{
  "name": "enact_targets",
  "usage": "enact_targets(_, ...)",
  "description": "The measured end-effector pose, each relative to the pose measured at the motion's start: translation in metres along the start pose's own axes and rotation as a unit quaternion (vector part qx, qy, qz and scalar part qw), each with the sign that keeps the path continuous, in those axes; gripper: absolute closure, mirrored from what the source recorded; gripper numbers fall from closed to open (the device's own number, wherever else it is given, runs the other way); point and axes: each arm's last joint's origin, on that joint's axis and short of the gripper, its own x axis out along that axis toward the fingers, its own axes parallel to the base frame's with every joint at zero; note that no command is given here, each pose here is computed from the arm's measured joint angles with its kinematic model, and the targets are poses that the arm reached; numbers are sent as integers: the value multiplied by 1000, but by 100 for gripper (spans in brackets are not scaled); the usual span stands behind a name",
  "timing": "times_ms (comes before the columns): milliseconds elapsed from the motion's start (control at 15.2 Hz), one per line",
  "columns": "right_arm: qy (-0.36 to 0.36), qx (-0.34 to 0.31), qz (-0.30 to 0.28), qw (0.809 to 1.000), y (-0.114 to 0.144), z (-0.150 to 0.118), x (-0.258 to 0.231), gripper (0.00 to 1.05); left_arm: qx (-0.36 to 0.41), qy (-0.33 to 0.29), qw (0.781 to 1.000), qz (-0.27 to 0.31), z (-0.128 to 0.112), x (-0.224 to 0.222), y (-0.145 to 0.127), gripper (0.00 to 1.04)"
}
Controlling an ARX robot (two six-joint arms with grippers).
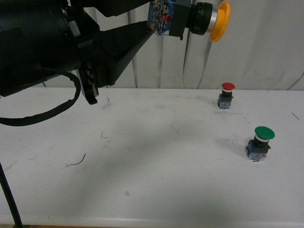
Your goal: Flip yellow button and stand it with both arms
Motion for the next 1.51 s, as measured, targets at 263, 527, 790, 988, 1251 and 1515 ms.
enact_targets(263,1,0,-29,1000,0,0,2,7,5,-1,1000,5,1,-3,-2,74)
enact_targets(527,-18,19,-81,996,-13,17,54,7,13,9,1000,7,-4,0,-5,74)
enact_targets(790,26,39,-25,999,0,27,201,7,15,13,1000,9,-6,1,-4,74)
enact_targets(988,-48,97,103,989,28,52,188,7,22,15,1000,12,-6,1,-3,74)
enact_targets(1251,23,277,329,902,56,22,155,7,21,13,1000,15,-4,1,-2,74)
enact_targets(1515,94,378,365,846,66,15,155,7,20,14,1000,19,-4,2,-1,74)
